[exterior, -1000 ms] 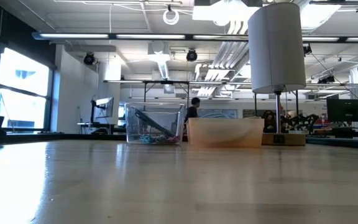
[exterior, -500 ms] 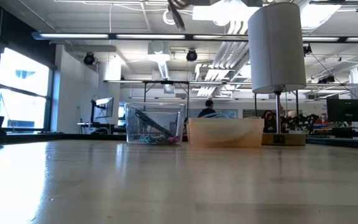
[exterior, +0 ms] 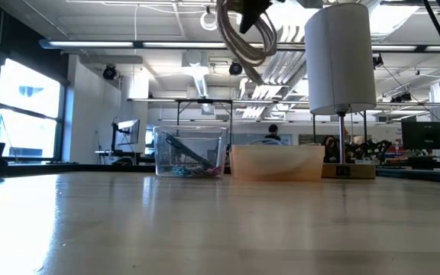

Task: Pick & Place USB Port
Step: Put the light brown hdmi cable into the orange bin

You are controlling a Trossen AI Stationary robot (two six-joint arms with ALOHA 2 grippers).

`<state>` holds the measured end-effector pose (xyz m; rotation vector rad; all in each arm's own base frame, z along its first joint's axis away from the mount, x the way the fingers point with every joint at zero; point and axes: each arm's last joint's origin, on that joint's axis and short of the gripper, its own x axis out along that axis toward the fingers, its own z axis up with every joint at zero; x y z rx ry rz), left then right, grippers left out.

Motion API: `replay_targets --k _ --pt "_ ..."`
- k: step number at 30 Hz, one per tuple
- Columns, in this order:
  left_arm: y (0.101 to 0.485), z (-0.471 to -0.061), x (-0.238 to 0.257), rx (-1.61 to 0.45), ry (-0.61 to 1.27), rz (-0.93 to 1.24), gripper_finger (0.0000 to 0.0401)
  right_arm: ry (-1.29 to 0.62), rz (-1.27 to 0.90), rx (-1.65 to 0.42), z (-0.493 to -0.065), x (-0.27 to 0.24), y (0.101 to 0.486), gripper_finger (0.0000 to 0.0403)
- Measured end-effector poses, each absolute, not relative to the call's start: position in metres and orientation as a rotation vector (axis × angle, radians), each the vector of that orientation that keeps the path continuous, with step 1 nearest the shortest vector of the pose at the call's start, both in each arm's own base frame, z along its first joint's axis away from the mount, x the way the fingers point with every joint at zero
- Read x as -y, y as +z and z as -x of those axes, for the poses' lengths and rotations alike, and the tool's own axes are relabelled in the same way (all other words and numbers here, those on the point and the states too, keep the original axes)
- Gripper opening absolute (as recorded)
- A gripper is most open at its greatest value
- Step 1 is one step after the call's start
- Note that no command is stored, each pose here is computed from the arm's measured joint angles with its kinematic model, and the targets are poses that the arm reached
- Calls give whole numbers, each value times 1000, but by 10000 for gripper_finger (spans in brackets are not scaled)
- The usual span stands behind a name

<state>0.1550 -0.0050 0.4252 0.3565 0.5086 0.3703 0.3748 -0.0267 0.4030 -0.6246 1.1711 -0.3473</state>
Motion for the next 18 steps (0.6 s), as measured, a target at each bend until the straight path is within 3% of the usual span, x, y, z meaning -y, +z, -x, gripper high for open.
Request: replay_targets --k 11,18 --pt "406 -174 8 -678 331 -400 136 -361 515 -1359 -383 73 372 14" --pt "397 -177 8 -763 324 -414 136 -505 489 -1460 -393 91 346 14"
